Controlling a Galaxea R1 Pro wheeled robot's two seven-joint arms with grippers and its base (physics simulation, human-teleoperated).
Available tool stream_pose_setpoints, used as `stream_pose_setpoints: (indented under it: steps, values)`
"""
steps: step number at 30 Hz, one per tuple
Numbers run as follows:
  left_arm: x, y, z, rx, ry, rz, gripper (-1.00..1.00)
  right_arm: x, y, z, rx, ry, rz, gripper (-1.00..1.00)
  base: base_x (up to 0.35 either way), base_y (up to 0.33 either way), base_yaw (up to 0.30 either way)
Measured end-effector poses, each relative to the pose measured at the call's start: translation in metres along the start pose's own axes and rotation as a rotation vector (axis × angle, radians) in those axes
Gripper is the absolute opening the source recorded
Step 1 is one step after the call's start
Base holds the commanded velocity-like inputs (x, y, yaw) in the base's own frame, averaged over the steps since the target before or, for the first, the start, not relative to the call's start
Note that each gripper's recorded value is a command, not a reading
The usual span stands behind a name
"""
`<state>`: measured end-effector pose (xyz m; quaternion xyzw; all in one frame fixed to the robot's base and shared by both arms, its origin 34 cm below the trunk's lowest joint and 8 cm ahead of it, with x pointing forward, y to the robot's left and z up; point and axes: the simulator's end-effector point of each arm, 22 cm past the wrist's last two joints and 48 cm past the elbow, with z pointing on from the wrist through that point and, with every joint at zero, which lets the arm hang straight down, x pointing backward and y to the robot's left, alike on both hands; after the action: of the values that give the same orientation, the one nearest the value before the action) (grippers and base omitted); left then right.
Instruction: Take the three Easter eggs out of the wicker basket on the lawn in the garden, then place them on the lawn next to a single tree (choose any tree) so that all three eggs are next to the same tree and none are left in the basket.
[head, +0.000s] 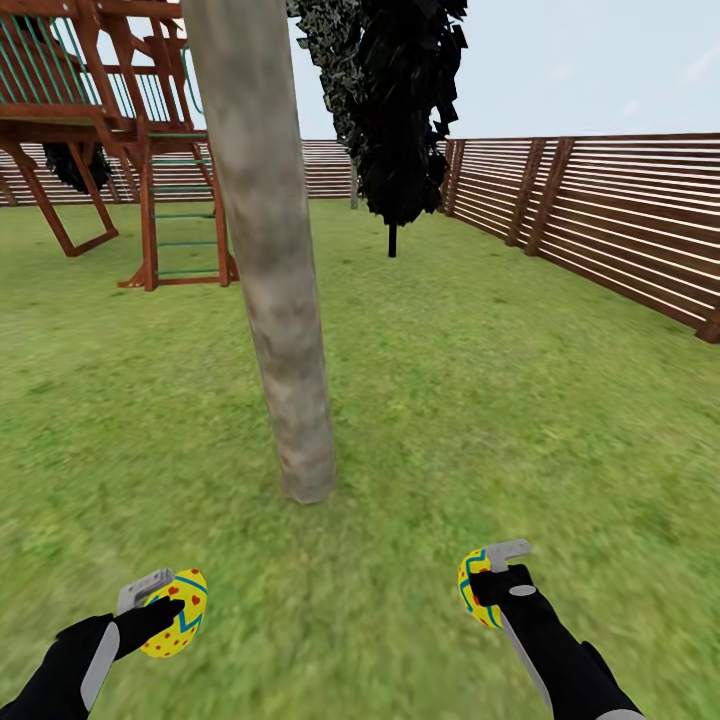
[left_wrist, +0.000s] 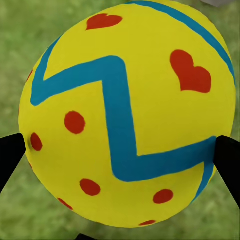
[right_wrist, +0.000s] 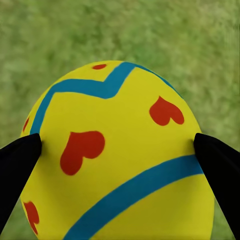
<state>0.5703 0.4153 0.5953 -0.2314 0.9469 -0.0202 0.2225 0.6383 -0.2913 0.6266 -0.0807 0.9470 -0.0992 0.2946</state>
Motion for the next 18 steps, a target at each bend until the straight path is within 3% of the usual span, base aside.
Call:
stream_pose_setpoints:
  steps: [18]
  values:
    - [0.01, 0.006, 0.025, -0.001, -0.005, -0.002, -1.0, 0.016, 0.008, 0.023, -0.003, 0.0, 0.0, -1.0, 0.0, 0.0, 0.0]
